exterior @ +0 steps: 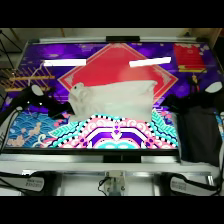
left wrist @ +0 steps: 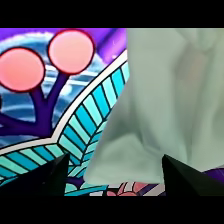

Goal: Fold the shirts.

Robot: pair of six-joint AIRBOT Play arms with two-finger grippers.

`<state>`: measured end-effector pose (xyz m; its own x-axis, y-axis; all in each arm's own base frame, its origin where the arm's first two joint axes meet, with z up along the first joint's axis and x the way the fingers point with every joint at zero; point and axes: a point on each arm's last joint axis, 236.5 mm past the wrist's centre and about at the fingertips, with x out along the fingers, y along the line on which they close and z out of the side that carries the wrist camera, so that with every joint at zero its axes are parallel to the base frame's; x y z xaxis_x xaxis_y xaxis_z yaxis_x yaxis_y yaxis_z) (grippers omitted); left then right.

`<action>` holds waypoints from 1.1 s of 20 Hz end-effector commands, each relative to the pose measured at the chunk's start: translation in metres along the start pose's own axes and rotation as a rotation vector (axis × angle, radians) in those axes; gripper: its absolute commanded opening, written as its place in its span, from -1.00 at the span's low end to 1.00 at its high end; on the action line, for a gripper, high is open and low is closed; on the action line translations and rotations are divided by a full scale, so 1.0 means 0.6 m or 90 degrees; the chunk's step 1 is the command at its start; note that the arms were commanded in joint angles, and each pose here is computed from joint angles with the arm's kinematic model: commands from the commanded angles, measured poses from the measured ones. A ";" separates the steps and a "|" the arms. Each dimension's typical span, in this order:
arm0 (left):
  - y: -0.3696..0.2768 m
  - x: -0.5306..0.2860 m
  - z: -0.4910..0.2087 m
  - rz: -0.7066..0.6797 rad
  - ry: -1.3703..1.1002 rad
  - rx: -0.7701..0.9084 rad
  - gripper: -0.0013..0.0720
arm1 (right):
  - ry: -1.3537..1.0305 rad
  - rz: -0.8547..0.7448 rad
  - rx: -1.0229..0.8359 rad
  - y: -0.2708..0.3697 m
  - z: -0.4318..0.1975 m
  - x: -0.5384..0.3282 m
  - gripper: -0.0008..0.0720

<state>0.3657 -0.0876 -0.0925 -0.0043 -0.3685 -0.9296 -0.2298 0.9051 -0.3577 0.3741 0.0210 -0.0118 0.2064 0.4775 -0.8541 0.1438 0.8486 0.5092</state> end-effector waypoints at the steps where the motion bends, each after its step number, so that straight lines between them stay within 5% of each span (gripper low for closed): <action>1: -0.020 0.029 0.005 -0.019 -0.016 -0.017 0.75 | -0.003 -0.004 0.007 -0.007 -0.001 0.005 0.69; 2: -0.020 0.032 0.009 -0.019 -0.020 -0.021 0.49 | -0.005 -0.005 0.008 -0.008 0.001 0.007 0.70; 4: -0.018 0.030 0.014 -0.020 -0.027 -0.026 -0.63 | 0.010 -0.009 0.014 -0.011 -0.004 0.021 0.70; 5: -0.019 0.028 0.015 -0.020 -0.028 -0.026 -0.86 | 0.029 -0.022 0.005 -0.013 -0.011 0.035 0.70; 19: -0.029 -0.021 0.021 -0.013 -0.068 0.049 -0.87 | 0.164 0.009 0.040 0.043 -0.071 0.211 0.68; 22: -0.031 -0.026 0.018 -0.014 -0.058 0.058 -0.87 | 0.167 0.011 0.016 0.065 -0.078 0.223 -0.28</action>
<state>0.3814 -0.0966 -0.0755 0.0961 -0.3689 -0.9245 -0.1520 0.9125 -0.3799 0.3639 0.1136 -0.1095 -0.0357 0.5311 -0.8466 0.1847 0.8360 0.5167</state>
